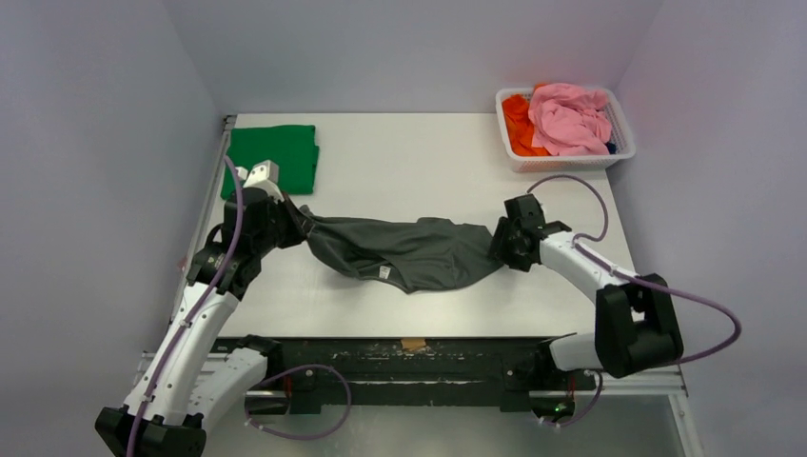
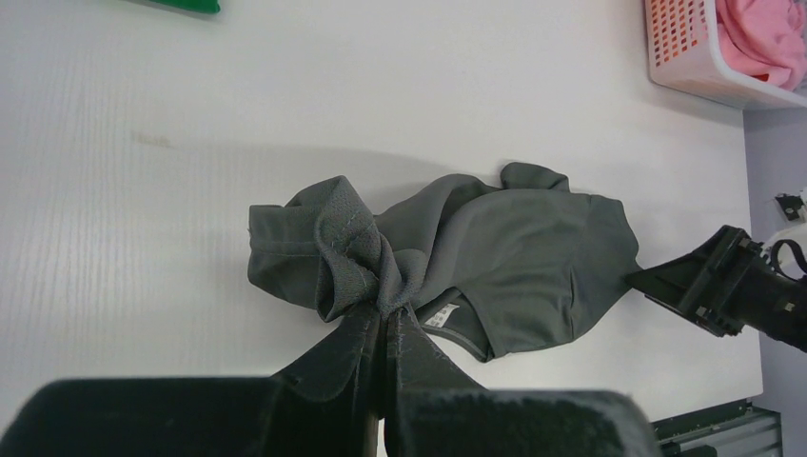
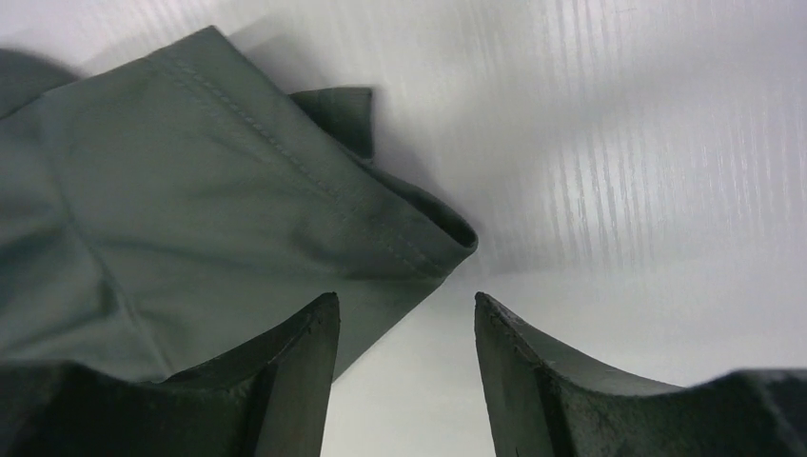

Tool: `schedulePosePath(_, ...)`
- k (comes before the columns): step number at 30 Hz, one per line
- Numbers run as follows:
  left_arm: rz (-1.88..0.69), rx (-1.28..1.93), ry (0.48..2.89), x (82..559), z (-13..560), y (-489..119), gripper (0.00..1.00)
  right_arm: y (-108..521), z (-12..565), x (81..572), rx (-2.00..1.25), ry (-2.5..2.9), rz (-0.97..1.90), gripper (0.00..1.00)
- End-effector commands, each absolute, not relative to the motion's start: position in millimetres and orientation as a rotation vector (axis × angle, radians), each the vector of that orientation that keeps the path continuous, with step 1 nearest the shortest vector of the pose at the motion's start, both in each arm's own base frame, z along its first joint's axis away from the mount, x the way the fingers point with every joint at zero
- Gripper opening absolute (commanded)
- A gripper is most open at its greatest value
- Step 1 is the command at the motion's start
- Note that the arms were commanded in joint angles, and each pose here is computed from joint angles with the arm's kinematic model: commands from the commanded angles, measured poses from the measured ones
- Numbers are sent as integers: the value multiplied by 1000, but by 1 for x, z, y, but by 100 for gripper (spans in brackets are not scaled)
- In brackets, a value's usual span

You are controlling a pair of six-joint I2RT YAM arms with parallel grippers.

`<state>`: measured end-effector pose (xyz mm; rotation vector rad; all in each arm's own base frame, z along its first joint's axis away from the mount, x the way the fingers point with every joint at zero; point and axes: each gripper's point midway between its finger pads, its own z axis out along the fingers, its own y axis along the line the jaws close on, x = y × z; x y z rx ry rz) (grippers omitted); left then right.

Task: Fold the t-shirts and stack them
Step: Flatten out the tshirt

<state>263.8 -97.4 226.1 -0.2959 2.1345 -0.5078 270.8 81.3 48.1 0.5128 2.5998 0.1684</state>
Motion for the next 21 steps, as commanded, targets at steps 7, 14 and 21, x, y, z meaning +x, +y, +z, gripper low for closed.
schedulePosePath(7, -506, -334, 2096, 268, 231, -95, 0, 75, 9, 284, 579, 2630, 64, 45)
schedulePosePath(14, -505, -334, 2095, 266, 232, -94, 0, 84, 14, 311, 531, 2556, 128, 8)
schedulePosePath(21, -469, -348, 2079, 265, 237, -87, 0, 91, 61, 326, 450, 2391, 240, 0)
